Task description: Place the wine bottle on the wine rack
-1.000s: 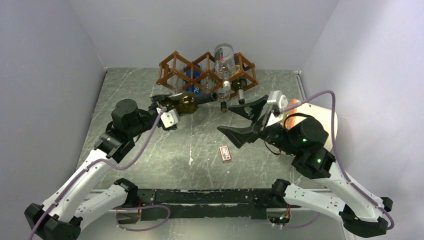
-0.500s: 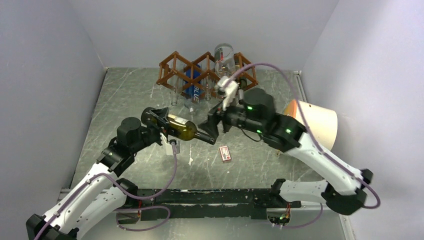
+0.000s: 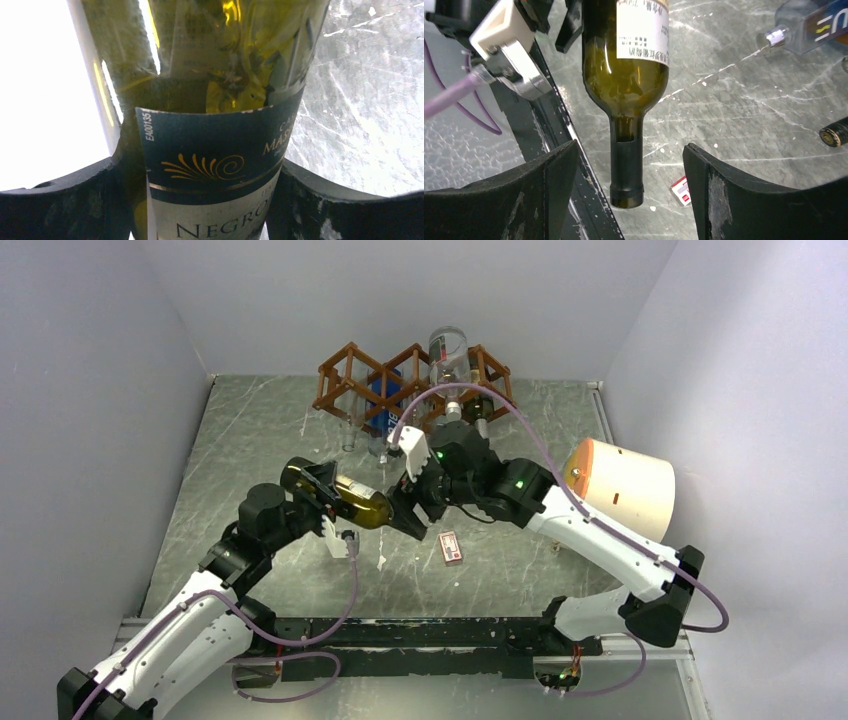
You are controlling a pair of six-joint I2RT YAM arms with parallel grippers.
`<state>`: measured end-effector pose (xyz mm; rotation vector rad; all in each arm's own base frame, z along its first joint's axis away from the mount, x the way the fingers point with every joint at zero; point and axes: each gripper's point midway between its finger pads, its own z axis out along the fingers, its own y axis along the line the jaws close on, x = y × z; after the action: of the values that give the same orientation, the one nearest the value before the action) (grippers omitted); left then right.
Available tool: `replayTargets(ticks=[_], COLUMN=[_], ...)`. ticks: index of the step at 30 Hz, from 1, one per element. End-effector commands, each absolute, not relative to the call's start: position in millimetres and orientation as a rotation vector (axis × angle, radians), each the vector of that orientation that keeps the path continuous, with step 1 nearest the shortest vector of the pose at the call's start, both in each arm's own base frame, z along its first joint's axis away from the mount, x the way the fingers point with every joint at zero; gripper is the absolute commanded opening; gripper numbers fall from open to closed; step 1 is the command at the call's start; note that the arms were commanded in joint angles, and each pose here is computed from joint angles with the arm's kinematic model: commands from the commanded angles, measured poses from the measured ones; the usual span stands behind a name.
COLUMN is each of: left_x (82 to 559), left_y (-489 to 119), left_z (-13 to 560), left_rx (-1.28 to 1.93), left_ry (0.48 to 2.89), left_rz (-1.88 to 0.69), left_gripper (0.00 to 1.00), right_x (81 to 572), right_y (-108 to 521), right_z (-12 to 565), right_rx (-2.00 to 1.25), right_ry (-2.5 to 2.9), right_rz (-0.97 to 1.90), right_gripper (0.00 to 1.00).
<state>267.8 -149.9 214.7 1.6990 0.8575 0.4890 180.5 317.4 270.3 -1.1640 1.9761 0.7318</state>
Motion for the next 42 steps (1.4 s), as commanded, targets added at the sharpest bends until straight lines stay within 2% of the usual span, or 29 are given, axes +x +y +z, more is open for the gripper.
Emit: replayTargets(ticks=[1,7,13,16,18,19,20,21,23,25,28,29,30,32,42], left_x=[271.3,268.2,268.6,270.3,270.4,270.0,269.0,268.3,267.4,266.8,266.3,266.1,265.7,265.3,265.7], left_y=[-155.6,-159.5,-159.1,-158.0,-158.2,-159.1,-160.2,-161.3,-162.8,-163.7,-163.6,-163.6,-163.8,-164.4,-163.7], left_z=[271.2,271.9,274.1,273.1,275.9,277.4,277.4,278.1,278.3,279.4,279.2,278.9,278.2,275.3,284.2], left_rx=[1.554,1.551,1.533,1.528,1.513,1.506,1.502,1.501,1.502,1.499,1.483,1.478,1.478,1.487,1.424], left_ry=[0.725,0.703,0.723,0.747,0.758,0.763,0.774,0.778,0.785,0.785,0.783,0.781,0.777,0.777,0.804], left_rz=[0.568,0.546,0.53,0.522,0.507,0.495,0.471,0.457,0.435,0.425,0.422,0.422,0.422,0.418,0.384], left_gripper=[0.07,0.07,0.07,0.07,0.07,0.07,0.07,0.08,0.1,0.2,0.48,0.81,0.97,0.94,0.94], right_x=[178.2,187.5,192.4,192.1,191.4,191.7,192.8,193.0,195.4,198.6,205.6,208.4,211.4,218.1,272.5], right_y=[321.8,333.9,347.0,348.5,348.2,347.5,346.9,346.6,345.6,345.0,343.9,343.2,342.3,340.4,309.9], right_z=[238.5,212.4,197.6,192.3,190.5,190.4,190.3,191.0,194.1,201.7,213.3,218.2,222.7,232.3,287.3], right_rx=[-1.283,-1.287,-1.279,-1.285,-1.289,-1.286,-1.277,-1.27,-1.25,-1.219,-1.165,-1.144,-1.12,-1.067,-0.65], right_ry=[1.981,2.038,2.078,2.097,2.103,2.106,2.109,2.112,2.107,2.084,2.043,2.029,2.018,1.995,1.899], right_rz=[0.721,0.705,0.715,0.71,0.706,0.702,0.695,0.691,0.683,0.677,0.656,0.649,0.64,0.619,0.384], right_gripper=[0.8,0.77,0.65,0.5,0.36,0.26,0.08,0.0,0.0,0.0,0.0,0.0,0.0,0.0,0.0])
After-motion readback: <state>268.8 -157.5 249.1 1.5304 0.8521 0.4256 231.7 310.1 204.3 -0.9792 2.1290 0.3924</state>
